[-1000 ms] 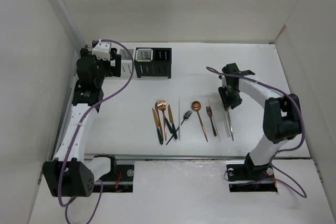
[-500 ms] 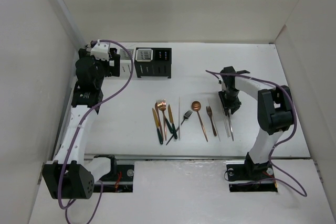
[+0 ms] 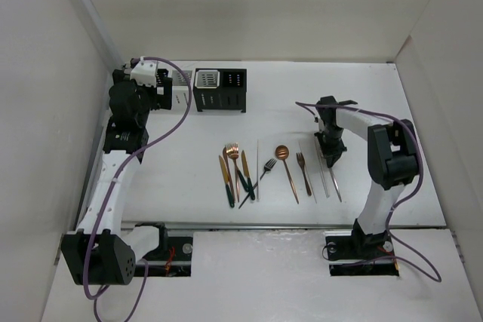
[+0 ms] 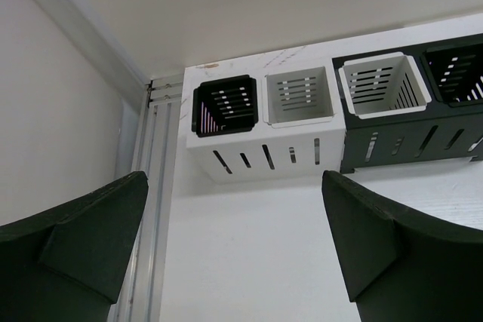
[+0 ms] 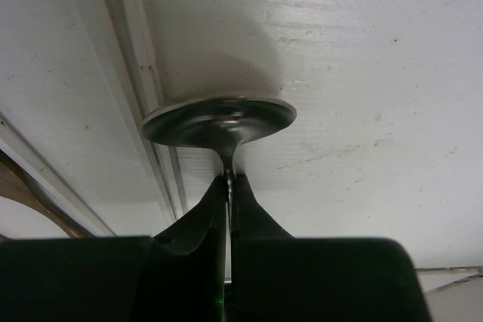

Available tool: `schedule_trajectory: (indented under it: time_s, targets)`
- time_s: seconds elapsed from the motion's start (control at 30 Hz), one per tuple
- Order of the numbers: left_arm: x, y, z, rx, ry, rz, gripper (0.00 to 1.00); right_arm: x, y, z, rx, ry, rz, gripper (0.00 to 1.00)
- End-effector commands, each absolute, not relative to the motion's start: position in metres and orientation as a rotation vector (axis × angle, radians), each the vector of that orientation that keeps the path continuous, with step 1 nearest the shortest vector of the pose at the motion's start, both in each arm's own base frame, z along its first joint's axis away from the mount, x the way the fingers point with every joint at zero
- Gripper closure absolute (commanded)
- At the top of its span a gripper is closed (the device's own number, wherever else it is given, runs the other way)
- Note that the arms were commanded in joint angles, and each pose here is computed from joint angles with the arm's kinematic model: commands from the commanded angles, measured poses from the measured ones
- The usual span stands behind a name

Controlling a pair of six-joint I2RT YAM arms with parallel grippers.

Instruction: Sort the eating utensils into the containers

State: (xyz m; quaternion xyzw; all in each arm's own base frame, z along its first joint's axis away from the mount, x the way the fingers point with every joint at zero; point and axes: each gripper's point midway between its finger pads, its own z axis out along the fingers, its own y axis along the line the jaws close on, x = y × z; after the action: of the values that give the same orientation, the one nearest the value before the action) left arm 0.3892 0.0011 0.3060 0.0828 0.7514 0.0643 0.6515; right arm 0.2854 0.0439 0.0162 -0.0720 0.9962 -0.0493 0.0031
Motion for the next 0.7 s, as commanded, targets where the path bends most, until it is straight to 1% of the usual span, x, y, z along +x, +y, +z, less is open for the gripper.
schedule_trajectory:
  time_s: [0.0,0.13,0.23,0.27,0.3,0.37,0.4,0.43,0.47,0.5,0.53,0.57,0.6,0.63,0.67]
  targets:
    - [0.392,0.001,0.322,0.182,1.646,0.156,0.00,0.297,0.027,0.006,-0.209,3.103,-0.278,1.00]
    - [0.393,-0.006,0.317,0.215,1.663,0.122,0.00,0.312,0.021,0.033,-0.186,3.000,-0.326,1.00]
    - [0.389,-0.017,0.310,0.266,1.696,0.064,0.00,0.336,0.019,0.082,-0.174,2.841,-0.333,1.00]
    - [0.388,-0.021,0.312,0.283,1.694,0.044,0.00,0.343,0.025,0.108,-0.171,2.760,-0.308,1.00]
    - [0.387,-0.026,0.302,0.305,1.726,0.017,0.00,0.350,0.024,0.125,-0.155,2.707,-0.308,1.00]
    - [0.386,-0.041,0.303,0.371,1.727,-0.046,0.00,0.369,0.046,0.167,-0.176,2.563,-0.226,1.00]
    - [0.384,-0.045,0.293,0.389,1.759,-0.072,0.00,0.373,0.055,0.188,-0.169,2.498,-0.179,1.00]
    - [0.382,-0.058,0.302,0.433,1.736,-0.125,0.00,0.378,0.066,0.202,-0.173,2.450,-0.137,1.00]
    - [0.377,-0.084,0.300,0.521,1.739,-0.233,0.01,0.388,0.122,0.241,-0.227,2.305,0.067,1.00]
    - [0.377,-0.084,0.300,0.522,1.739,-0.234,0.01,0.390,0.123,0.247,-0.225,2.292,0.072,1.00]
    - [0.374,-0.092,0.304,0.548,1.722,-0.263,0.01,0.401,0.146,0.265,-0.234,2.200,0.164,1.00]
    - [0.372,-0.104,0.295,0.575,1.752,-0.315,0.01,0.402,0.169,0.279,-0.233,2.142,0.270,1.00]
    - [0.369,-0.117,0.302,0.617,1.730,-0.367,0.01,0.396,0.208,0.296,-0.305,2.076,0.418,1.00]
    - [0.366,-0.125,0.303,0.644,1.727,-0.400,0.00,0.403,0.234,0.328,-0.316,1.940,0.517,1.00]
    - [0.363,-0.134,0.303,0.672,1.729,-0.436,0.00,0.404,0.256,0.333,-0.328,1.904,0.592,1.00]
